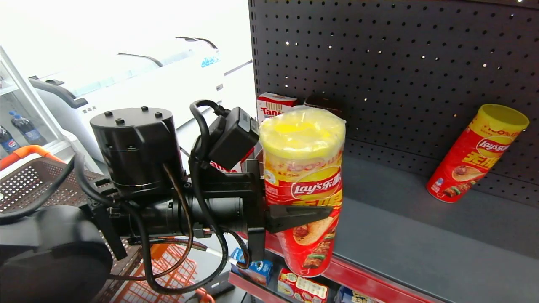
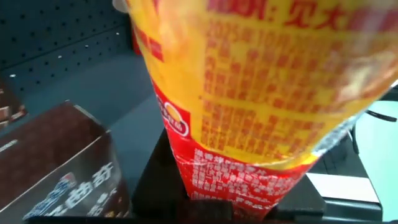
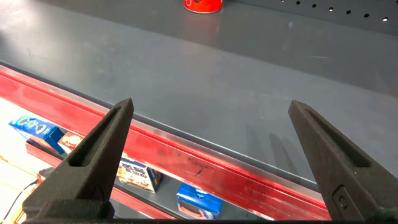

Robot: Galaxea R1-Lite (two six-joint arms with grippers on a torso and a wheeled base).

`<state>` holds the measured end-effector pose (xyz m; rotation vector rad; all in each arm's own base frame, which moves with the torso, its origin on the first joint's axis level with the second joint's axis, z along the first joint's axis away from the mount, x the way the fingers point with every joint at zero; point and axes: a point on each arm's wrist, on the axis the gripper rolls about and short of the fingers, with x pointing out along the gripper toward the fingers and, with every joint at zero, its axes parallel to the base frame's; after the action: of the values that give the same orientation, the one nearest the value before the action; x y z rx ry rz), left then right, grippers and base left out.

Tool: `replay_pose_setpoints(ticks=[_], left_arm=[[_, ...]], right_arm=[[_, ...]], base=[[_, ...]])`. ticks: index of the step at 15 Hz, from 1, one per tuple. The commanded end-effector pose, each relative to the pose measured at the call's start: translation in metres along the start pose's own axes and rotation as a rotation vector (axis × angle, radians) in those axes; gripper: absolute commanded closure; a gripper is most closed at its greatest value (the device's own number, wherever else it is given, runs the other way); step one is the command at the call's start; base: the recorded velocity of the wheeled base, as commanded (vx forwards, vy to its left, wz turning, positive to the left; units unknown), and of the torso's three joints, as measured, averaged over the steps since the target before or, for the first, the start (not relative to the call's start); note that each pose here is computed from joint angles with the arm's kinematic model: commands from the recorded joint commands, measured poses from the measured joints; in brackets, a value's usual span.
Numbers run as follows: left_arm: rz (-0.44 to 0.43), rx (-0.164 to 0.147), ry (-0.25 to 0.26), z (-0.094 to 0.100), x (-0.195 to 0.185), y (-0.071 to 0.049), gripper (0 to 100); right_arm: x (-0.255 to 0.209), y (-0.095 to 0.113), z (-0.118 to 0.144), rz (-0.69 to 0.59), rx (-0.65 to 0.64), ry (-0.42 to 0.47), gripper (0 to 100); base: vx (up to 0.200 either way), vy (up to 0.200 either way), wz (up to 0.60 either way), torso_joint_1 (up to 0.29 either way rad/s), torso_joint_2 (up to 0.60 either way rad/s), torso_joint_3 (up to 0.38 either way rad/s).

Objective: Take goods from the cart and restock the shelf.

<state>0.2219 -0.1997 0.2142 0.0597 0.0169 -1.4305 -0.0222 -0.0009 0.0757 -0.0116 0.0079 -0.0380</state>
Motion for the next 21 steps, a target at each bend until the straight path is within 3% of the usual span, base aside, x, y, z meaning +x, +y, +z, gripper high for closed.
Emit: replay_pose_setpoints(ticks=[1, 14, 17, 18, 21], left_arm=[[-0.02, -0.008, 0.009, -0.004, 0.008, -0.001, 100], [-0.046, 0.004, -0.005, 0.001, 0.015, -0.002, 100], [0.029, 0.02, -0.019, 0.01, 0.026, -0.011, 100], [0.029, 0.021, -0.02, 0.011, 0.026, -0.012, 100], [0.031, 0.027, -0.026, 0.015, 0.013, -0.028, 100]], right_arm=[[0.0, 0.0, 0.0, 0.001, -0.001, 0.002, 0], [0.0, 0.0, 0.0, 0.001, -0.001, 0.002, 0], [0.0, 0.0, 0.0, 0.001, -0.001, 0.002, 0], [0.0, 0.0, 0.0, 0.001, -0.001, 0.002, 0], [0.0, 0.0, 0.0, 0.001, -0.001, 0.002, 0]], base=[[0.0, 0.0, 0.0, 0.0, 0.0, 0.0], [0.0, 0.0, 0.0, 0.0, 0.0, 0.0], [0.0, 0.0, 0.0, 0.0, 0.0, 0.0], [0.0, 0.0, 0.0, 0.0, 0.0, 0.0], [0.0, 0.0, 0.0, 0.0, 0.0, 0.0]])
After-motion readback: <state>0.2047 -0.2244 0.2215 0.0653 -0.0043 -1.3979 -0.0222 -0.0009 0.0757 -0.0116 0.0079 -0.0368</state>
